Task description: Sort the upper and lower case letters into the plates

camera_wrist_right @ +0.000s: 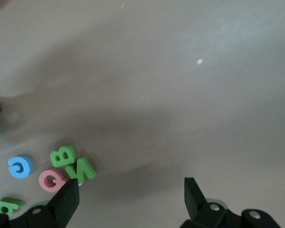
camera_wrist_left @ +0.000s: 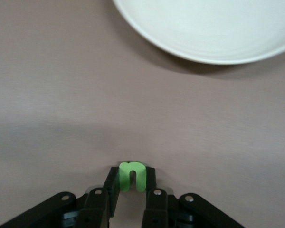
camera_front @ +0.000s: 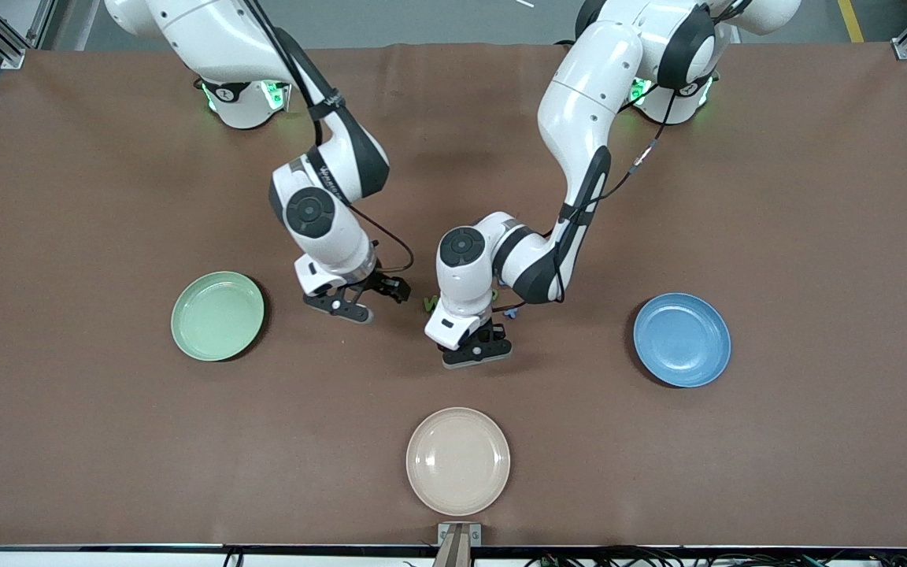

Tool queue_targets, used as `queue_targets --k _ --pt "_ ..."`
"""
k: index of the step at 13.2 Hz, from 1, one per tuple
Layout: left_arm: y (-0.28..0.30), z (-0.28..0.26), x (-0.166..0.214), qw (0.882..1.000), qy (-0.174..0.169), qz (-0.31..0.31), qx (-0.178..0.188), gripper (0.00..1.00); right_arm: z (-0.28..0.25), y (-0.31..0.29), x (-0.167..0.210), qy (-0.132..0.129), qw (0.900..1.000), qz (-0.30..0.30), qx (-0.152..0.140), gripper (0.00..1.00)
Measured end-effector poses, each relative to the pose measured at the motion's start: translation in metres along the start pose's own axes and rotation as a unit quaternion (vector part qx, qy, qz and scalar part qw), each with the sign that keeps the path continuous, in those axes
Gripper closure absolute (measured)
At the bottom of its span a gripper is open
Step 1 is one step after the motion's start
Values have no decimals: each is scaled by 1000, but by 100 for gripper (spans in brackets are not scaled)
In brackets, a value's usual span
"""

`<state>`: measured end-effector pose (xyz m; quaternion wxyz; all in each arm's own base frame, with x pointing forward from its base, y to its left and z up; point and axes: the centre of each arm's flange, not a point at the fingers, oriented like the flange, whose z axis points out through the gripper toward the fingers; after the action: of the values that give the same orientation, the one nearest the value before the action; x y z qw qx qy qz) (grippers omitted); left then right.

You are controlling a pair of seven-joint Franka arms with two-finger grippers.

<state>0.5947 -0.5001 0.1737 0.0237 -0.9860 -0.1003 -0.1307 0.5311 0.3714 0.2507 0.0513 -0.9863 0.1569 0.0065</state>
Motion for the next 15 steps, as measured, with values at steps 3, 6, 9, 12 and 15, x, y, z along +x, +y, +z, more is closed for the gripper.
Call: queue_targets --k 3,6,9,12,15 --pt "-28 -36 41 999 -16 -31 30 74 22 -16 -22 26 998 -53 -15 2" --pt "-68 -93 91 996 -29 -65 45 74 39 -29 -41 41 994 -97 -27 2" --pt "-116 -128 128 996 -47 -57 55 74 59 -39 -57 48 989 -129 -44 2" --pt "-188 -142 156 995 -72 -38 63 74 76 -45 -60 73 986 -138 -66 2" --pt "-262 -129 164 990 -111 -47 77 74 83 -49 -58 81 985 -137 -69 3"
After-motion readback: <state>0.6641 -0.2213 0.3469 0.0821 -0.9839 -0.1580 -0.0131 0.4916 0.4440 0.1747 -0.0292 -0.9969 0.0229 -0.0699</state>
